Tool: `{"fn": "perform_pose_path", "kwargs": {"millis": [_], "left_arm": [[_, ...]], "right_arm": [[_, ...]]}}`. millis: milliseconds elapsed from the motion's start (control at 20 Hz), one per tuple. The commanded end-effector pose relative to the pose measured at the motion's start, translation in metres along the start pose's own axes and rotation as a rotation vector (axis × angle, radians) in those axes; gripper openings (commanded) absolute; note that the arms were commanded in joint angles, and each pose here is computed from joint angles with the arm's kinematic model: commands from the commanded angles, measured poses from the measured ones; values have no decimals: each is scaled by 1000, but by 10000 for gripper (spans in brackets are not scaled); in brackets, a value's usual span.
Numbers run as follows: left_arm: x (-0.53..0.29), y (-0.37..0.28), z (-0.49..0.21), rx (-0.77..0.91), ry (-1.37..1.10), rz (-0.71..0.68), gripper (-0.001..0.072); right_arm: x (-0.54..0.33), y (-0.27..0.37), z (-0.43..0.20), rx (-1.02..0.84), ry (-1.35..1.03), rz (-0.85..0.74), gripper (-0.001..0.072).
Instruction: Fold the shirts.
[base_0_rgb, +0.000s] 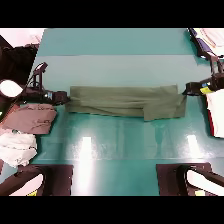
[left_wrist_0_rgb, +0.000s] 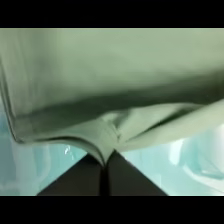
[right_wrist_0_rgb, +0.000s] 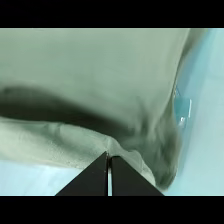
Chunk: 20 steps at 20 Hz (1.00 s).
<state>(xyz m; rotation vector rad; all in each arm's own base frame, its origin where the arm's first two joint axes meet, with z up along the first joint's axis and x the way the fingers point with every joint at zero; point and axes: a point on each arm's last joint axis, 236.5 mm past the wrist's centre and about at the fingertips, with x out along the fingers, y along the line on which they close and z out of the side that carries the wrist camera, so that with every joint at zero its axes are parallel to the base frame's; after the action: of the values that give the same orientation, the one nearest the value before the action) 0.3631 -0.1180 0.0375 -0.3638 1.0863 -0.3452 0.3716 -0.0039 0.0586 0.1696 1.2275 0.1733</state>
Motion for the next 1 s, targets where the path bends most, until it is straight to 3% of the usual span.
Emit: {"fn": "perform_pose_path", "kwargs": {"millis": [0, 200, 250, 300, 350, 450, 650, 700, 750, 800, 850, 950], "left_arm": [[29, 16, 31, -40, -25, 27, 24], [46, 28, 52, -84, -72, 47, 27], [47, 31, 57, -101, -96, 54, 236], [46, 33, 67, -132, -136, 58, 569], [44, 35, 75, -172, -167, 57, 626], [35, 31, 81, -178, -164, 49, 626], [27, 12, 54, -117, -7, 14, 618], [28, 12, 46, -112, 26, 12, 445], [27, 10, 40, -86, 54, 7, 170], [27, 8, 35, -64, 74, 1, 34], [27, 7, 32, -60, 88, -2, 34], [30, 0, 28, -44, 100, -9, 33]], "right_arm": [[18, -4, 37, 5, -8, 2, 18], [37, -8, 72, 25, -35, 23, 24], [43, -3, 81, 49, -52, 66, 78], [50, 2, 93, 92, -77, 130, 352], [53, 9, 101, 139, -91, 201, 497], [48, 17, 108, 210, -90, 338, 497], [40, -14, 58, 210, 56, 397, 497], [41, -23, 45, 228, 88, 409, 497], [45, -32, 33, 255, 110, 417, 532], [50, -41, 23, 295, 126, 421, 652], [56, -49, 13, 330, 138, 424, 704], [69, -59, -4, 342, 147, 428, 703]]}}
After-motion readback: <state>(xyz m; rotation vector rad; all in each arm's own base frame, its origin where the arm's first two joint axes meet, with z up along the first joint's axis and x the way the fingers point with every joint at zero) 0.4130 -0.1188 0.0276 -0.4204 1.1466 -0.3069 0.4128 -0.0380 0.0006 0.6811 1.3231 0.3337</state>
